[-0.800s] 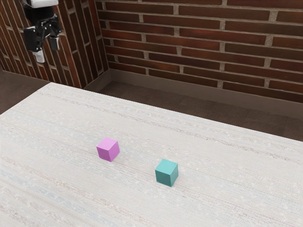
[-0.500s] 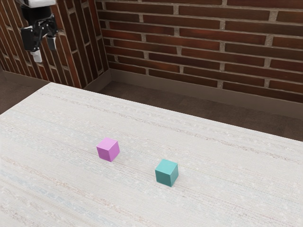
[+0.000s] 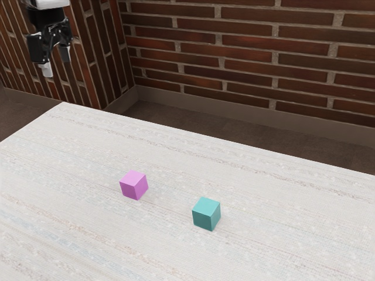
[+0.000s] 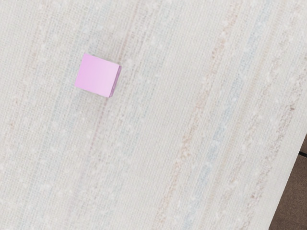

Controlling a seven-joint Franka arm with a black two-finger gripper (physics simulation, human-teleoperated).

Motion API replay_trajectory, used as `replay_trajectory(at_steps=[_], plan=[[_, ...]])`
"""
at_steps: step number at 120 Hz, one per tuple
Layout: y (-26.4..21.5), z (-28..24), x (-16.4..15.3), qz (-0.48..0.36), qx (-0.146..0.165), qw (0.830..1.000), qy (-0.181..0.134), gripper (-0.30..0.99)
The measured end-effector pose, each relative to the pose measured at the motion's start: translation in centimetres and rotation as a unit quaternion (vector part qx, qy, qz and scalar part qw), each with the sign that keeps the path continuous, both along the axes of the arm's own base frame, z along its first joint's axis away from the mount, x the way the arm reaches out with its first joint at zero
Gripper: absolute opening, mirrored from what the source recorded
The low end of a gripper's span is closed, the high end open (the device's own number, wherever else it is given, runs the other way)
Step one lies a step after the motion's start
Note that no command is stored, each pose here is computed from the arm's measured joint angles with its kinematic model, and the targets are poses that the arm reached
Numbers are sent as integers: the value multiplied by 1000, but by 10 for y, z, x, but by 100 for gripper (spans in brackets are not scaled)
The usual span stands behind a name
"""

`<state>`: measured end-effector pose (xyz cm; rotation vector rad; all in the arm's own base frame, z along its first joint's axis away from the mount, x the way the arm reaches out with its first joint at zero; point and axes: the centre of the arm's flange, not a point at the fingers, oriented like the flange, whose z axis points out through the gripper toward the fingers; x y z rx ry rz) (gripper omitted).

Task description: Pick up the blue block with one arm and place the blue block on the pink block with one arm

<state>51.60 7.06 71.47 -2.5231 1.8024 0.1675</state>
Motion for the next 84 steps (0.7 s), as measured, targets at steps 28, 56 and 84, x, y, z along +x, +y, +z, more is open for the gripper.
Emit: replay_trajectory(at_steps=[28, 56, 84], plan=[[-7, 0, 1, -7, 0, 1000, 0, 69], [-10, 0, 1, -10, 0, 1000, 0, 69], [-7, 0, 1, -8, 0, 1000, 0, 69]])
